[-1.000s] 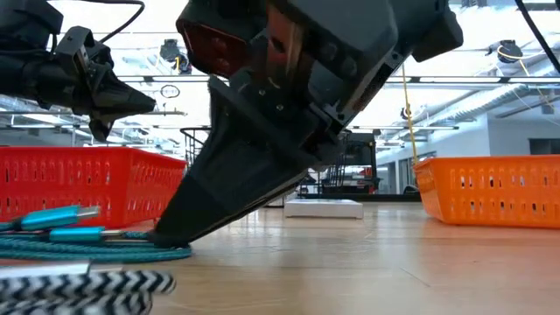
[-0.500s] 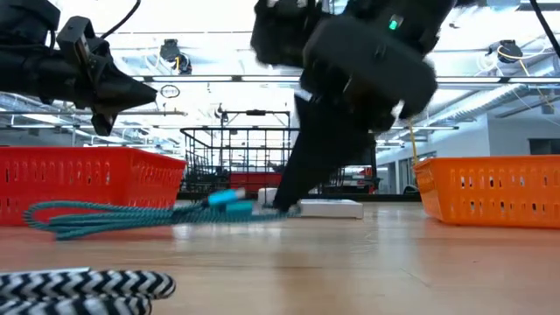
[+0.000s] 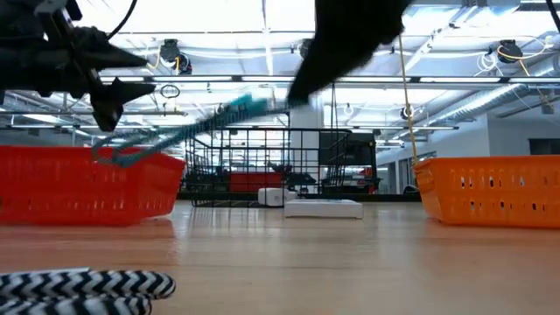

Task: Pick and place items into bin
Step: Put the blue charger cable into the red basket

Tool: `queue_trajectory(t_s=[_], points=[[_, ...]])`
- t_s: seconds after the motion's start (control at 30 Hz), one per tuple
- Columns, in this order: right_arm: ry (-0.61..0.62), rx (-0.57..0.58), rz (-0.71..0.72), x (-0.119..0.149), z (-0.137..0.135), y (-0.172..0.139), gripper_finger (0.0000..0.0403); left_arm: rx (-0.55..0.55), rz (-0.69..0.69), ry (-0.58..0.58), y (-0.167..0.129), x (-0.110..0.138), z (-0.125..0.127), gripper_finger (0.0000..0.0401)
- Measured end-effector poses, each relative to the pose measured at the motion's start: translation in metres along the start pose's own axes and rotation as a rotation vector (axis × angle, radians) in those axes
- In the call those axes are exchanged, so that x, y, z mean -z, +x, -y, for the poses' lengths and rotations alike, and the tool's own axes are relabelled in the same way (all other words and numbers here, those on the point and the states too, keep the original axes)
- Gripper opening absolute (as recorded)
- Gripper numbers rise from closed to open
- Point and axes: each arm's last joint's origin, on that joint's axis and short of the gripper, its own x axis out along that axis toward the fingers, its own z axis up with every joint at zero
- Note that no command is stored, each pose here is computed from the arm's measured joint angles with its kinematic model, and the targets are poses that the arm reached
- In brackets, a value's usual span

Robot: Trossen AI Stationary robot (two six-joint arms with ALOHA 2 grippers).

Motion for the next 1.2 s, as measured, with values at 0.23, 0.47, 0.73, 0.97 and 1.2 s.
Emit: queue_trajectory(t_s=[0.23,0.47,0.73,0.97,1.2], points=[[-0.005,0.076,0.126,-0.025,0.029,-0.022,0.0,0.081,-0.006,-0.016,0.0,-0.002,0.004,0.0236],[-0.016,0.099,0.138,-0.032,0.044,-0.02,0.0,0.102,-0.029,-0.018,0.0,0.001,0.007,0.0222],[-0.014,0.142,0.188,-0.046,0.068,-0.01,0.0,0.123,-0.068,-0.016,-0.001,0.005,0.01,0.0212],[0.002,0.182,0.23,-0.056,0.088,-0.003,0.0,0.144,-0.079,-0.017,-0.001,0.007,0.013,0.0213],[0.017,0.165,0.274,-0.064,0.103,0.001,0.0,0.145,-0.08,-0.021,-0.001,0.007,0.014,0.0214]])
